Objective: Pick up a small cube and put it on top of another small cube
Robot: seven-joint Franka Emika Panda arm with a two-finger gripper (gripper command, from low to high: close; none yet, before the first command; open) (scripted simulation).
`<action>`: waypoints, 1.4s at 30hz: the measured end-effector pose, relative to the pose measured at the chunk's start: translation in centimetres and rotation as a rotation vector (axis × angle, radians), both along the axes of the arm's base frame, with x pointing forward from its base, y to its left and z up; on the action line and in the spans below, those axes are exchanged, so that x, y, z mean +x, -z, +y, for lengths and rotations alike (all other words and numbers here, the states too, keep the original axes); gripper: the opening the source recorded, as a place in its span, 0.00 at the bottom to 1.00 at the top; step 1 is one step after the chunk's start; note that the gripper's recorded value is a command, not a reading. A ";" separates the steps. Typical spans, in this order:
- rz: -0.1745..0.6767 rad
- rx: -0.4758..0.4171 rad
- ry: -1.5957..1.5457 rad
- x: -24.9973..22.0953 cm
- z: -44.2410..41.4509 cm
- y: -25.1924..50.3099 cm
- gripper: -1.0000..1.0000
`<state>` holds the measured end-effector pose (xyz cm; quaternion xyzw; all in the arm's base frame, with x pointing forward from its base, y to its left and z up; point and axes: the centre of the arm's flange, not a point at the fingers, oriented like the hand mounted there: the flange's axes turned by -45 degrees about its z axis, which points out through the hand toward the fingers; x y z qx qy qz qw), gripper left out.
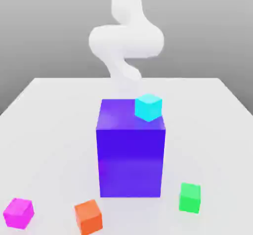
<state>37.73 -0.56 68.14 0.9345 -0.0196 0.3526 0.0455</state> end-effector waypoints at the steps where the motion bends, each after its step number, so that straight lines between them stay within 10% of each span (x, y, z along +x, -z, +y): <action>1: 0.035 -0.031 0.024 1.3 -0.4 1.4 0.50; 12: 0.403 -0.228 0.184 10.7 -8.2 17.6 0.50; 24: 0.717 -0.188 0.210 11.7 -18.5 35.5 0.50; 42: 0.714 0.153 0.140 7.5 -25.6 50.0 0.50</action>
